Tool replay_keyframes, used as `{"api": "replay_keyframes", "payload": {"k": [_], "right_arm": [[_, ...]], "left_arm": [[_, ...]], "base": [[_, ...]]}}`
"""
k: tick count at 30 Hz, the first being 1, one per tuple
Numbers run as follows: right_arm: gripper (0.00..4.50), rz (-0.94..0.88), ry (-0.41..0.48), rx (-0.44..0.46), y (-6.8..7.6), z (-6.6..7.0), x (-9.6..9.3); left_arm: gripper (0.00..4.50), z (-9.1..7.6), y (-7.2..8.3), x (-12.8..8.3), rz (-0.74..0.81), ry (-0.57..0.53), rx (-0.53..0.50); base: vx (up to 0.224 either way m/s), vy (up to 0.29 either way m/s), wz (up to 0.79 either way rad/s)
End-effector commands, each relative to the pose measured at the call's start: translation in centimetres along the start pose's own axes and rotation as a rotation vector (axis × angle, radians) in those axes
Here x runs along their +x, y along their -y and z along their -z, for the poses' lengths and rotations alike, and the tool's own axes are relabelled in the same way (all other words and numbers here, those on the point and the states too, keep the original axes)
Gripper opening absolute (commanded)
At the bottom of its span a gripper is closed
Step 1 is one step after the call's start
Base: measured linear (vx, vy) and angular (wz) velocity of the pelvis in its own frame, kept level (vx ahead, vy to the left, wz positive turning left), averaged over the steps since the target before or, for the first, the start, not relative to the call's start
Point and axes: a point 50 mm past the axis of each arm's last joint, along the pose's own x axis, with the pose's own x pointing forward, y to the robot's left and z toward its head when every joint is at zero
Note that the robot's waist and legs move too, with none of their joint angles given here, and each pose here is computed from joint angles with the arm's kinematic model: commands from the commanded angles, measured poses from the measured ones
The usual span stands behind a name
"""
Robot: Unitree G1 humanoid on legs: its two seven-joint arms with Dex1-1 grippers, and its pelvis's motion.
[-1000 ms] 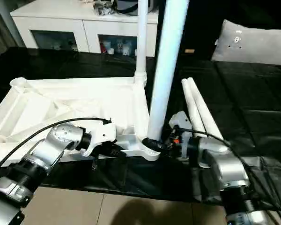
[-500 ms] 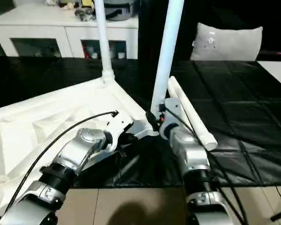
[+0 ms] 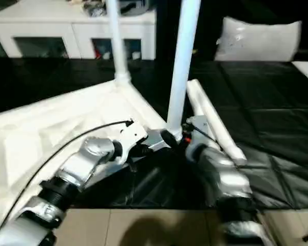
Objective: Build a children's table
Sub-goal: Rotate leg to tighten
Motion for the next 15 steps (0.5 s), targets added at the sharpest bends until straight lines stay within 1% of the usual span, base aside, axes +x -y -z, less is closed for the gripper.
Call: {"api": "replay_keyframes", "payload": {"k": [1,3,5,6,9,11,12,13,14,15], "right_arm": [[4.40,-0.086,0.030,-0.027,-0.3,-1.1,-0.4],[4.46,-0.112,0.029,-0.036,-0.2,-1.3,-0.7],[4.46,-0.164,0.003,-0.069,-0.1,-1.6,-1.1],[4.46,-0.203,-0.005,-0.081,-0.2,-1.8,-1.3],[4.46,-0.267,-0.007,-0.093,-0.4,-2.1,-1.5],[4.18,-0.283,-0.004,-0.095,-0.5,-2.2,-1.5],[4.07,-0.327,-0.012,-0.085,-0.7,-2.2,-1.7],[4.07,-0.347,-0.020,-0.082,-0.9,-2.2,-1.7],[3.87,-0.347,-0.020,-0.082,-0.9,-2.2,-1.7],[3.87,-0.366,-0.026,-0.076,-1.0,-2.1,-1.8]], "left_arm": [[0.00,2.1,0.7,-0.1,0.092,-0.092,0.039],[0.00,2.4,0.8,-0.2,0.122,-0.101,0.060],[0.00,2.9,0.7,-0.9,0.192,-0.125,0.100],[0.00,3.0,0.7,-1.4,0.242,-0.128,0.121],[0.00,3.0,0.7,-2.0,0.316,-0.131,0.142],[0.00,3.0,0.7,-2.2,0.329,-0.131,0.141],[0.00,2.8,0.4,-2.4,0.338,-0.127,0.144],[0.00,2.7,0.3,-2.5,0.341,-0.126,0.147],[0.00,2.7,0.3,-2.5,0.341,-0.126,0.147],[0.00,2.7,0.3,-2.5,0.346,-0.126,0.150]], "base": [[0.000,0.000,0.00],[0.057,-0.048,-0.02],[0.028,-0.021,-0.01],[0.000,0.000,0.00],[0.000,0.000,0.00],[0.000,0.000,0.00],[0.000,0.000,0.00],[0.000,0.000,0.00],[0.000,0.000,0.00],[0.000,0.000,0.00]]}}
